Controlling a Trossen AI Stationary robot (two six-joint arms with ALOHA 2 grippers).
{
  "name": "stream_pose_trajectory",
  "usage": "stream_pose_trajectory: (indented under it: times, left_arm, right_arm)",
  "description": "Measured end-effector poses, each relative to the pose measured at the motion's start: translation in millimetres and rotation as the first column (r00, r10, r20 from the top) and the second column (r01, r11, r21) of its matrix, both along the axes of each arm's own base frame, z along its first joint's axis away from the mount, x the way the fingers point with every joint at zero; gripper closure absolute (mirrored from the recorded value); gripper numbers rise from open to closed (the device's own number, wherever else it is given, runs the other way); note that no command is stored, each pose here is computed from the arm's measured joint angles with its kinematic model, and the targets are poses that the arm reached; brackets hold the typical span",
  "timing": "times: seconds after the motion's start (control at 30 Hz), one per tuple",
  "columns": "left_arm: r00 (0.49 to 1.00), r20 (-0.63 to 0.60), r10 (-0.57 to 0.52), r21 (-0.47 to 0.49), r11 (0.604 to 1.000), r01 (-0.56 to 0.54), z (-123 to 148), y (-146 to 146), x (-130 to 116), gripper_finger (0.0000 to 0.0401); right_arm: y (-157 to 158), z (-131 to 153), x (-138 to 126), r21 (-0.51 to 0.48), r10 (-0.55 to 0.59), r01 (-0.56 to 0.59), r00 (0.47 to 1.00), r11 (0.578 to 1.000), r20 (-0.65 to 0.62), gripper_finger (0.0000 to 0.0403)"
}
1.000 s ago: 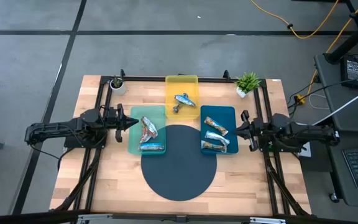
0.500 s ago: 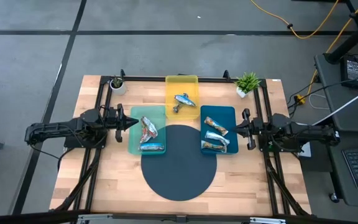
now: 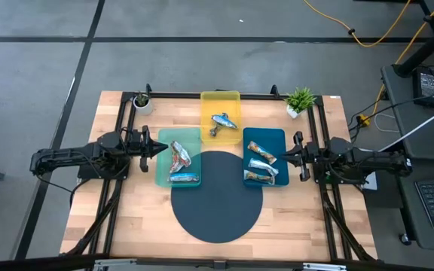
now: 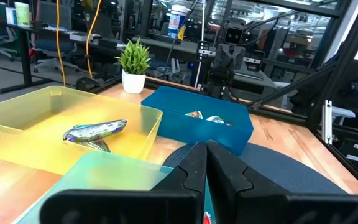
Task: Pick and place Granola Bars by type
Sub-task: Return to Home Position
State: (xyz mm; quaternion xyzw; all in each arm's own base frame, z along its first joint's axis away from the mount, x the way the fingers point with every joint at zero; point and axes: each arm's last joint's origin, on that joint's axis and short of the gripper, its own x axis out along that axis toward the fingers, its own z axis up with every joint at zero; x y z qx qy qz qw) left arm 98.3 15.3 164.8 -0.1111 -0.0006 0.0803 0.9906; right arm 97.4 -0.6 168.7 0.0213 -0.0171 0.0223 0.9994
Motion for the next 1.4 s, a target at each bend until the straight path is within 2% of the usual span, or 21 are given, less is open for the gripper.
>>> stream_pose_trajectory:
  times: [1.4]
  left_arm:
    - [1.000,0.000,0.000,0.000,1.000,0.000,0.0,0.0,0.0,0.0397]
  right_arm:
    - [0.0,0.0,0.0,0.000,0.000,0.000,1.000,1.000,0.000,0.0390]
